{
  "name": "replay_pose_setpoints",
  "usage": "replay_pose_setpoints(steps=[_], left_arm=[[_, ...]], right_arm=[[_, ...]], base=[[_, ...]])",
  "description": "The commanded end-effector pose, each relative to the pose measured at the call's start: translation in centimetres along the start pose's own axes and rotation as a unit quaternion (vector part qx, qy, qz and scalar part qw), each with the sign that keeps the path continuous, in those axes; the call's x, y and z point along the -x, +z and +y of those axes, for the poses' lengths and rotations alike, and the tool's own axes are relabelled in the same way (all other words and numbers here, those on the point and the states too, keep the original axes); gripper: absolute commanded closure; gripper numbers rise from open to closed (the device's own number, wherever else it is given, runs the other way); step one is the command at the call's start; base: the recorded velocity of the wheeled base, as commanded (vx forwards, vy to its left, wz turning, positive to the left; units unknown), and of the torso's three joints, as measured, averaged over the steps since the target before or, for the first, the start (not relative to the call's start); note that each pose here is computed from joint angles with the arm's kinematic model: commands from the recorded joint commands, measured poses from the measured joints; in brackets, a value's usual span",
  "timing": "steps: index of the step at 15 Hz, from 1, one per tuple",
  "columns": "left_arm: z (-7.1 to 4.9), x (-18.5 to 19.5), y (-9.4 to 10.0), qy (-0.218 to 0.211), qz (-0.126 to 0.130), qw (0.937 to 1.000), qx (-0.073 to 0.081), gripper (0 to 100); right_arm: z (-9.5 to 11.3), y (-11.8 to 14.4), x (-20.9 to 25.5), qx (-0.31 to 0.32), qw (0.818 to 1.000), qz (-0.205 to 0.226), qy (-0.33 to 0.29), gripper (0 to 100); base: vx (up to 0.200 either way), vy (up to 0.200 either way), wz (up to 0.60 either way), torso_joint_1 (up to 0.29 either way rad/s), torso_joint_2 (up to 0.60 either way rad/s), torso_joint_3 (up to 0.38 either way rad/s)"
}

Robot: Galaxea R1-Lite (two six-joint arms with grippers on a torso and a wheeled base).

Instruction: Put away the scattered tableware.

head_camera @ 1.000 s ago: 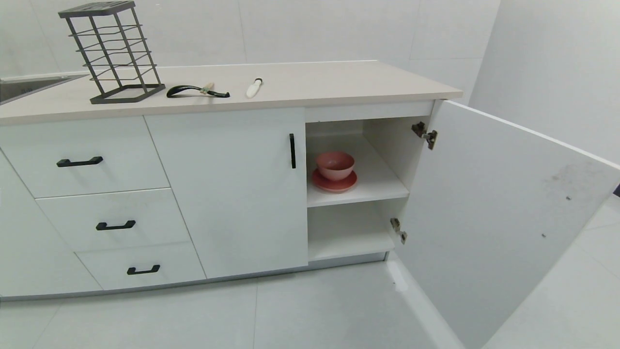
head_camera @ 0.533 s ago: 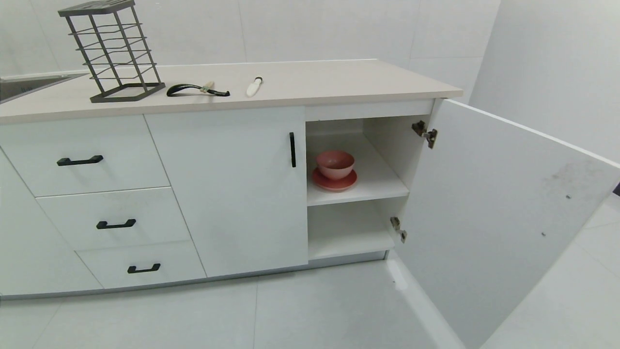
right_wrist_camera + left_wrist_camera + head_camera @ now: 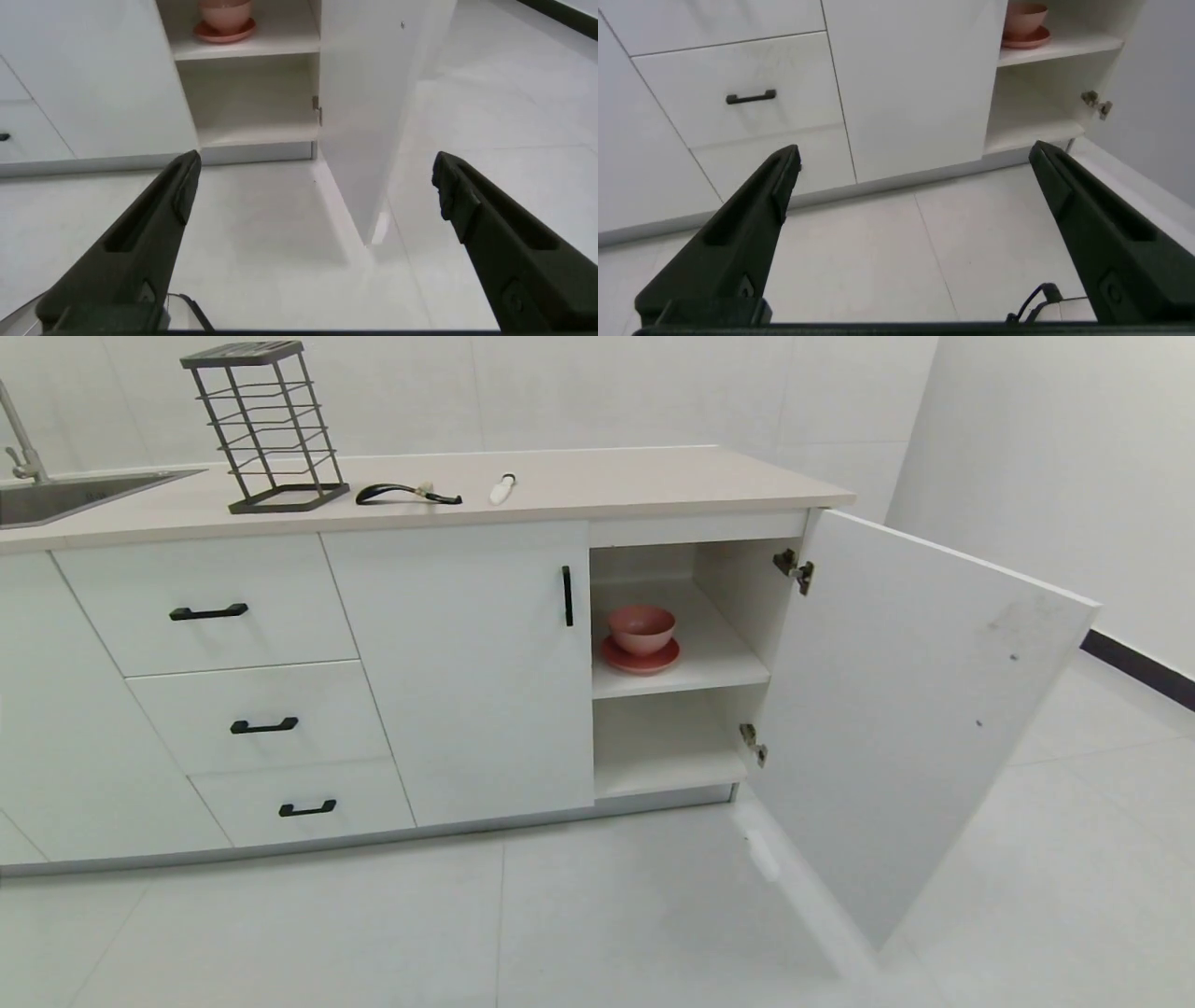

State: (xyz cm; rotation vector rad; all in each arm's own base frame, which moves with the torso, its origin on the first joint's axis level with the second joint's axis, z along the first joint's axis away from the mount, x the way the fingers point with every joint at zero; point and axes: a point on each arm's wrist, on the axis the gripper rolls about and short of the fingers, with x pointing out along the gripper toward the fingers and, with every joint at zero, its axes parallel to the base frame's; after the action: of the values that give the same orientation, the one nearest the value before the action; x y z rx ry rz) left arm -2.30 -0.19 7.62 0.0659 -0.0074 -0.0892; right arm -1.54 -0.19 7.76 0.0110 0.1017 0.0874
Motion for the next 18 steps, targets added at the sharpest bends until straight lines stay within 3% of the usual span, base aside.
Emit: replay_pose_setpoints(steps=[1, 3, 5, 14, 18], left_arm=[[0.0, 0.0, 0.0, 0.0, 0.0, 1.0, 0.001, 0], [0.02, 0.0, 0.0, 0.006, 0.0, 0.9998, 0.019, 0], [0.04, 0.0, -0.02, 0.009, 0.001, 0.9997, 0.024, 0], [0.03, 0.0, -0.02, 0.006, 0.001, 0.9997, 0.023, 0], [0.03, 0.0, -0.02, 0.006, 0.001, 0.9998, 0.021, 0]], right_arm=[[0.0, 0.01, -0.04, 0.0, 1.0, 0.002, 0.0, 0], [0.0, 0.01, -0.04, 0.001, 1.0, 0.002, 0.0, 0], [0.0, 0.01, -0.04, 0.001, 1.0, 0.002, 0.0, 0], [0.0, 0.01, -0.04, 0.001, 1.0, 0.002, -0.001, 0], [0.0, 0.01, -0.04, 0.001, 1.0, 0.002, 0.0, 0]], base=[[0.0, -0.2, 0.0, -0.007, 0.0, 0.012], [0.0, -0.2, 0.0, 0.005, 0.0, 0.005], [0.0, -0.2, 0.0, 0.002, 0.0, 0.002], [0.2, -0.022, 0.0, 0.001, 0.0, 0.004], [0.05, -0.2, 0.0, 0.002, 0.0, 0.004]])
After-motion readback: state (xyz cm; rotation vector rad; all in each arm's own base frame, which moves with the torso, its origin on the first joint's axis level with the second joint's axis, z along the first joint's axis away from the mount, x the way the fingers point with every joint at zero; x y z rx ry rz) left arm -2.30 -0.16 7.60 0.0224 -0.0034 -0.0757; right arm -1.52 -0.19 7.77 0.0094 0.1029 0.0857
